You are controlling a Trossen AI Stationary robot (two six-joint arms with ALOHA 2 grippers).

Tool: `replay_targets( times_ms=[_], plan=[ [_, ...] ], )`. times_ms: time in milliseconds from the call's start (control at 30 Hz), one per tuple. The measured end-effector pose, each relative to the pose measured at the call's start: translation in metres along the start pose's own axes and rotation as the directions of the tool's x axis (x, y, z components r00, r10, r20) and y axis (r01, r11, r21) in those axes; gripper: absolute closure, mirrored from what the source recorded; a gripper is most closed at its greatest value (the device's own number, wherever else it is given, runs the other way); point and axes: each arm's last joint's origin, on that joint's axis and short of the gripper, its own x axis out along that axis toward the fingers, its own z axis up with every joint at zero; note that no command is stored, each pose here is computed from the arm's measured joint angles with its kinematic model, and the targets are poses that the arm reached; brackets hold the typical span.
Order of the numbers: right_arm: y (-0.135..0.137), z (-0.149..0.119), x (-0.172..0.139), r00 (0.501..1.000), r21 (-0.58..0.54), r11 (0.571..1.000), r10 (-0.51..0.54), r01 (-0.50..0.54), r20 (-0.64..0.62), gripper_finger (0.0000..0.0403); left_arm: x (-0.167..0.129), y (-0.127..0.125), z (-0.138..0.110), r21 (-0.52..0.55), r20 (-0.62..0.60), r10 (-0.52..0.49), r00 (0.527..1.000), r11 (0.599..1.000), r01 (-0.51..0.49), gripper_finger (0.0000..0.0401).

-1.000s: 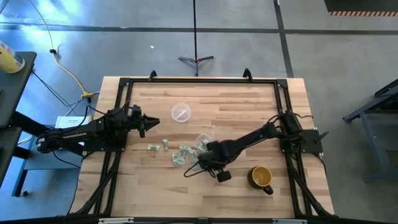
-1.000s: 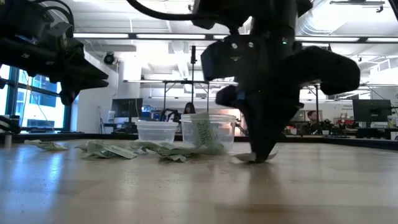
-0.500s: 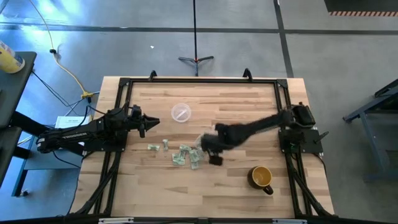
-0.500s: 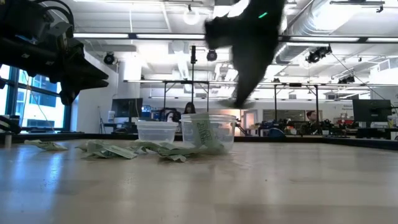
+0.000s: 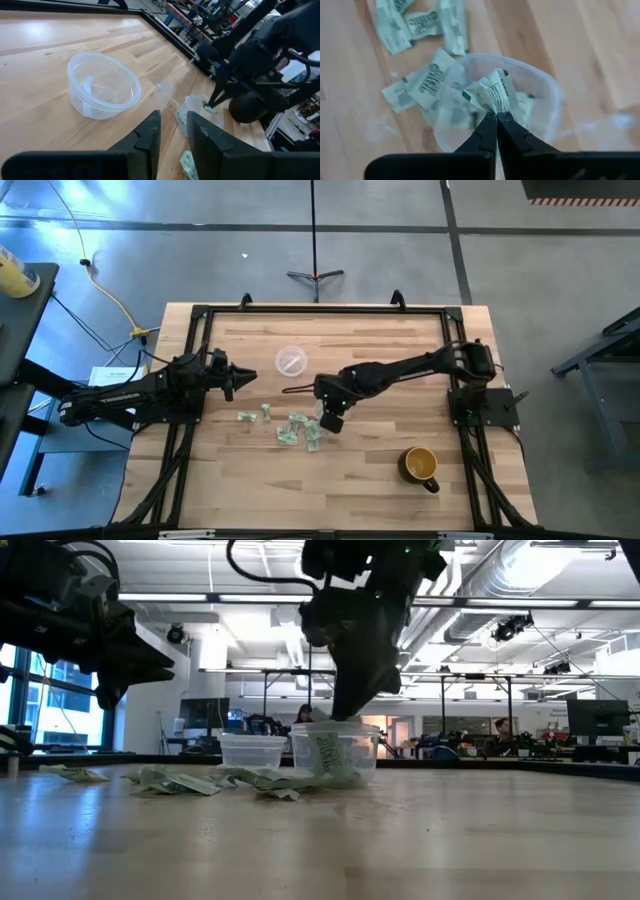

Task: Pick and place items into bin
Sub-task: Put the light green stevia packet into the transparent bin, then adjust the transparent bin

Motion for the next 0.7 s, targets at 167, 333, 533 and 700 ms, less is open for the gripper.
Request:
replay_targets(
  times_ms=[167,333,533,700],
  plan=[
    [-0.002,-0.001,0.016,1.0,0.016,1.0,0.003,-0.002,-0.024,0.0397,0.0,0.0,0.0,0.001,-0.002,0.004,1.0,1.0,-0.004,0.0272],
    [-0.002,-0.001,0.018,1.0,-0.037,0.999,-0.014,0.013,-0.02,0.0364,0.0,0.0,0.0,0.0,-0.002,0.004,1.0,1.0,-0.004,0.0272],
    [0.0,-0.004,0.014,0.999,-0.093,0.996,-0.007,0.003,-0.046,0.0275,0.0,0.0,0.0,-0.001,-0.003,0.001,1.0,1.0,-0.001,0.0272],
    [0.011,-0.005,-0.002,0.999,-0.193,0.98,-0.045,0.049,0.024,0.0221,0.0,-0.002,-0.001,-0.006,-0.038,-0.067,0.997,0.998,0.067,0.0272]
  ],
)
